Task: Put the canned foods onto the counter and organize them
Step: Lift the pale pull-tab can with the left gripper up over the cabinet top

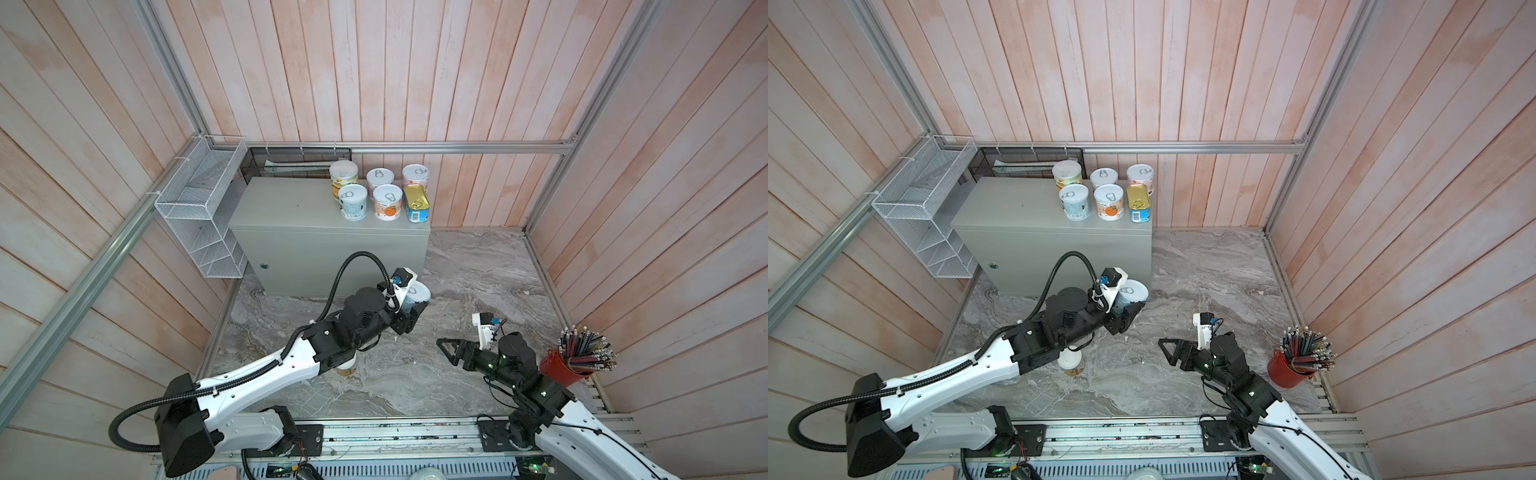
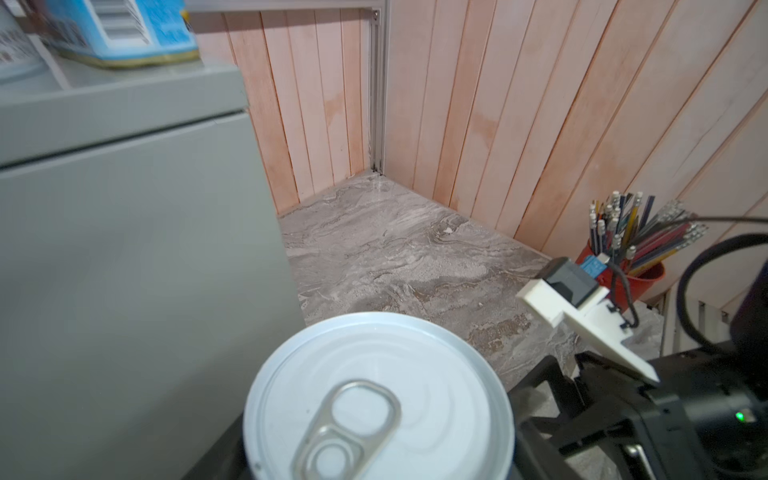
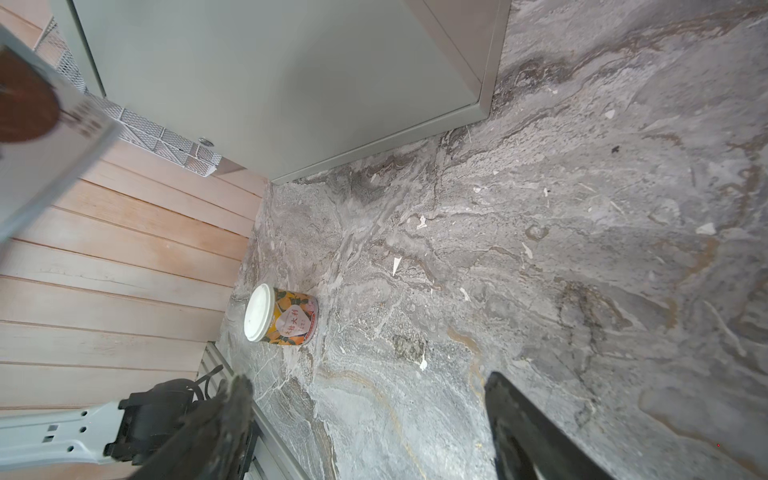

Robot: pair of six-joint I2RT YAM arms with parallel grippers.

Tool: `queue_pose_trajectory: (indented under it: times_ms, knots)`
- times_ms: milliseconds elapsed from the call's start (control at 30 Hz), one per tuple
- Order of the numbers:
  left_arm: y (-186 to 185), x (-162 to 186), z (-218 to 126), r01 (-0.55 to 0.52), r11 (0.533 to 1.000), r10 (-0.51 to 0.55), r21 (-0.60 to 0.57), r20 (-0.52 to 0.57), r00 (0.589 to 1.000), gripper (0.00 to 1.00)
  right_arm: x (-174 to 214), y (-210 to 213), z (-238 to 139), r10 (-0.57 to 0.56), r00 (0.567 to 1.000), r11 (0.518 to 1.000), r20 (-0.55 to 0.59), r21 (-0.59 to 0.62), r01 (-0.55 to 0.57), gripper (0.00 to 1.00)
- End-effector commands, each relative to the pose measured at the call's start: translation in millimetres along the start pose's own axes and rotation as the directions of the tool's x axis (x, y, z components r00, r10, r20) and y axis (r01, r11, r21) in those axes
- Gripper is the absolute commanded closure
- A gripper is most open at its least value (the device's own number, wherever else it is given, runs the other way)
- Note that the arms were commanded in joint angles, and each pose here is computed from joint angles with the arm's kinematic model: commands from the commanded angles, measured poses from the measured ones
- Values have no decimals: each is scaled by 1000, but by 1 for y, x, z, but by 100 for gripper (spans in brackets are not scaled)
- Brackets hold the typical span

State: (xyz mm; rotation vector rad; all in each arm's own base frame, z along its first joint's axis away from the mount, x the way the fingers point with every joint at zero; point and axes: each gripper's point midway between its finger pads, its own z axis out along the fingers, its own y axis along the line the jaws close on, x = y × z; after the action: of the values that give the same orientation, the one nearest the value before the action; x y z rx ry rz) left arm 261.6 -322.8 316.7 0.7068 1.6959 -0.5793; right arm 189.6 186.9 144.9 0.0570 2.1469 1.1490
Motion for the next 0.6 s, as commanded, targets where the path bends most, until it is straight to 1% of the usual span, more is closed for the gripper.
queue_pose_trajectory:
  times_ms: [0, 67, 167, 267, 367, 500, 567]
  knots:
    - [30, -51, -26, 68, 992, -57, -108, 104, 993, 47, -4, 6, 0, -23, 999, 999, 22, -39, 24, 12]
    - [41, -64, -38, 116, 985, -99, -132, 127, 987, 48, -4, 9, 1, -32, 999, 998, 27, -57, 33, 11]
    - [56, -85, -58, 149, 975, -120, -166, 177, 977, 48, -7, 17, 2, -48, 998, 993, 45, -102, 53, 11]
    - [75, -103, -74, 158, 959, -108, -236, 211, 971, 48, -7, 18, 3, -59, 997, 990, 57, -124, 66, 10]
    - [103, -122, -90, 178, 928, -109, -327, 219, 970, 47, -4, 18, 6, -70, 996, 986, 55, -145, 78, 10]
    - [120, -156, -115, 197, 908, -90, -369, 288, 953, 48, 0, 18, 8, -82, 995, 983, 49, -163, 89, 10]
    - [130, -168, -122, 206, 892, -81, -401, 307, 948, 48, 1, 18, 7, -88, 995, 980, 52, -172, 96, 10]
